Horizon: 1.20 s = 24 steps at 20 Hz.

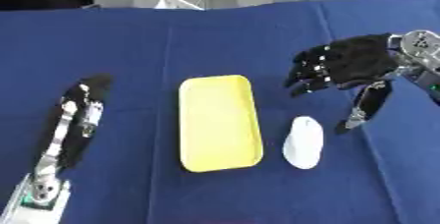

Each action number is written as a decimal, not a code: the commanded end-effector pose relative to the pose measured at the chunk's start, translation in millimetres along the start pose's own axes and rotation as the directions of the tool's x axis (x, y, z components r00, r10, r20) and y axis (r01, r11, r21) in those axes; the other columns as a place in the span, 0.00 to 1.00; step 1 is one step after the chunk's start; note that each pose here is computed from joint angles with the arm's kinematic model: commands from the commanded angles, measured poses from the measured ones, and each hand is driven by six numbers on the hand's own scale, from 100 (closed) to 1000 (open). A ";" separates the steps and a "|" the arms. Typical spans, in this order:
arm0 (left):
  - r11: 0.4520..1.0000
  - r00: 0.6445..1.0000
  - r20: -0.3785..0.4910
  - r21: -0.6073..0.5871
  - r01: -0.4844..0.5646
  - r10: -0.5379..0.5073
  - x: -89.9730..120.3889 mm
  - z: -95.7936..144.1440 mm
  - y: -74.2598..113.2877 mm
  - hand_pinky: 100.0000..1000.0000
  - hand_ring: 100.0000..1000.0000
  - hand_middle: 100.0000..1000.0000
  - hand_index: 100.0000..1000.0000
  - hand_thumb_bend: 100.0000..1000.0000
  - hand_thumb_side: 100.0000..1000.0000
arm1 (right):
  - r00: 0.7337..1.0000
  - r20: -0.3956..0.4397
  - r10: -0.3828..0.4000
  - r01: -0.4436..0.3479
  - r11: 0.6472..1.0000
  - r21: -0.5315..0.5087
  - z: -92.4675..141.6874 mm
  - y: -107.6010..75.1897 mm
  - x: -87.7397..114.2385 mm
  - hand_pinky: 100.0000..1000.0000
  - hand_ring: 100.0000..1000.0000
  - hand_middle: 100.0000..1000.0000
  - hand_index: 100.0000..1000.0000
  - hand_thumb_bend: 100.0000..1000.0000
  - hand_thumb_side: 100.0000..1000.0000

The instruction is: Pick up objects on the table and place them in the box.

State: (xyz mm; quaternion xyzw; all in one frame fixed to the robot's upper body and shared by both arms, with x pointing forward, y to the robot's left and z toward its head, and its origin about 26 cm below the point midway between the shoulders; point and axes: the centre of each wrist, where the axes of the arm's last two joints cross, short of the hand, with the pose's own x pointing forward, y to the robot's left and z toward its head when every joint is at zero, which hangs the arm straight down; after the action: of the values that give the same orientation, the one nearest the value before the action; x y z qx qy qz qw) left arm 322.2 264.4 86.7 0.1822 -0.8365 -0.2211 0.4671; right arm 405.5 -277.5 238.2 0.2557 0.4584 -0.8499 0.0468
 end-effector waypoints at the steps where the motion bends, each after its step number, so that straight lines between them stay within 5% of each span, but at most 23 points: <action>1: 1.000 0.999 0.034 0.002 0.008 -0.008 6.8 -5.1 4.9 0.77 0.77 0.79 0.88 0.00 1.00 | 0.999 0.034 0.029 -0.031 0.997 0.067 7.9 -3.3 -5.1 0.93 0.86 0.87 0.89 0.61 0.45; 14: 1.000 0.999 0.035 0.000 0.007 -0.007 6.9 -5.1 4.7 0.77 0.78 0.79 0.88 0.00 1.00 | 0.999 0.046 0.029 -0.033 0.996 0.080 -1.1 -0.9 -0.6 0.94 0.86 0.87 0.89 0.61 0.43; 24: 1.000 0.999 0.038 -0.003 0.006 -0.006 7.5 -5.4 4.3 0.77 0.78 0.79 0.89 0.00 1.00 | 0.991 0.113 0.066 -0.068 0.998 0.012 -13.9 -15.4 12.6 0.93 0.85 0.86 0.89 0.61 0.43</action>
State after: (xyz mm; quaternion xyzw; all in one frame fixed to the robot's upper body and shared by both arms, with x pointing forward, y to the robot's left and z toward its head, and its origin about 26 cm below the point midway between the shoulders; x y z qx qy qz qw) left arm 322.1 264.2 86.9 0.1804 -0.8366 -0.2238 0.4664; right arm 397.4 -255.5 228.0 0.2320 0.4676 -0.8493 0.0788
